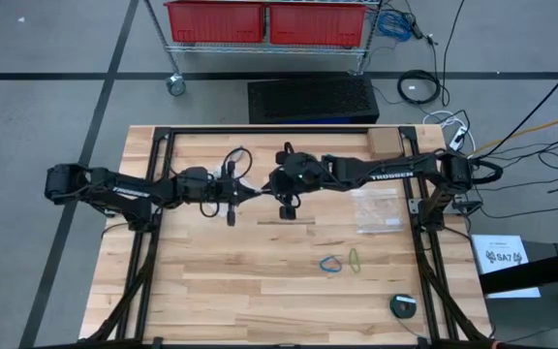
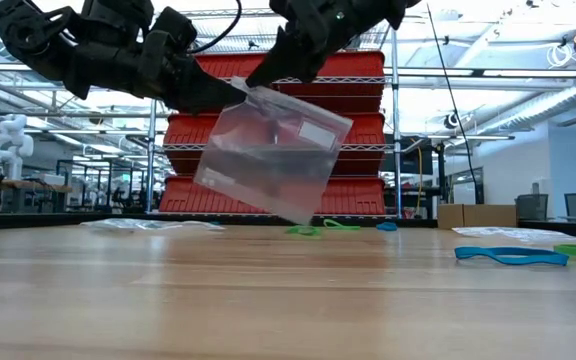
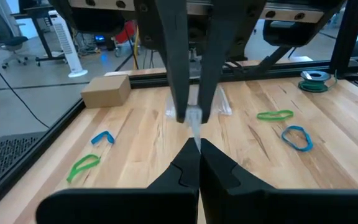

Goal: Sort rubber bands
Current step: Open the bottom left transparent zip bag

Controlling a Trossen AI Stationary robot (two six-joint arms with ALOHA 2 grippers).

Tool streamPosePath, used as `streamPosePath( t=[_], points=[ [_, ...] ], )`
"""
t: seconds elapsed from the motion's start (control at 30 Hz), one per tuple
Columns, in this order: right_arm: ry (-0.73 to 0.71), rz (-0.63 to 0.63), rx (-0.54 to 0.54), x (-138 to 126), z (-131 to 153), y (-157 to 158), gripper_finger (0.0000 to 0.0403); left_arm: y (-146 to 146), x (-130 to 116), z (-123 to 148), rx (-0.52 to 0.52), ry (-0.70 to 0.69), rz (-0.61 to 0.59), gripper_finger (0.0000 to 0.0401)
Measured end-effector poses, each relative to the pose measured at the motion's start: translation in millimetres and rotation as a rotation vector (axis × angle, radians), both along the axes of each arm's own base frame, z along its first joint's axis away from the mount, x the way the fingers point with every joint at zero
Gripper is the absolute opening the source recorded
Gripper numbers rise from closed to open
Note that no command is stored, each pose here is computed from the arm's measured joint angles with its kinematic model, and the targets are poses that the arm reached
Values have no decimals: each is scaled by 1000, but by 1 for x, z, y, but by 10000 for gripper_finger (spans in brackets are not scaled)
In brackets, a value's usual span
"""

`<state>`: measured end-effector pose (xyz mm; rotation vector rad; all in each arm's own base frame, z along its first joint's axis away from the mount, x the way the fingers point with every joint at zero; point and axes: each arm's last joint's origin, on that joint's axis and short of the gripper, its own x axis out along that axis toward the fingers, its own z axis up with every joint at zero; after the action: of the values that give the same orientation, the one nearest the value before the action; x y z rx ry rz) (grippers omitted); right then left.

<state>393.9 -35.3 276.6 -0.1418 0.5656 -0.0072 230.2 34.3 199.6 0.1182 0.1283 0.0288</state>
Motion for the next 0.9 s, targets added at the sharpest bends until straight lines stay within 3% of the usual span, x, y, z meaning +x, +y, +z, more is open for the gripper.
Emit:
streamPosePath(
  t=[0.33, 0.9],
  points=[
    [118, -19, 29, -7, -9, 1, 8, 0, 0, -1, -1, 10, -1, 1],
    [392, -121, 74, -46, -4, 6, 8, 0, 0, 0, 0, 5, -1, 1]
  ],
)
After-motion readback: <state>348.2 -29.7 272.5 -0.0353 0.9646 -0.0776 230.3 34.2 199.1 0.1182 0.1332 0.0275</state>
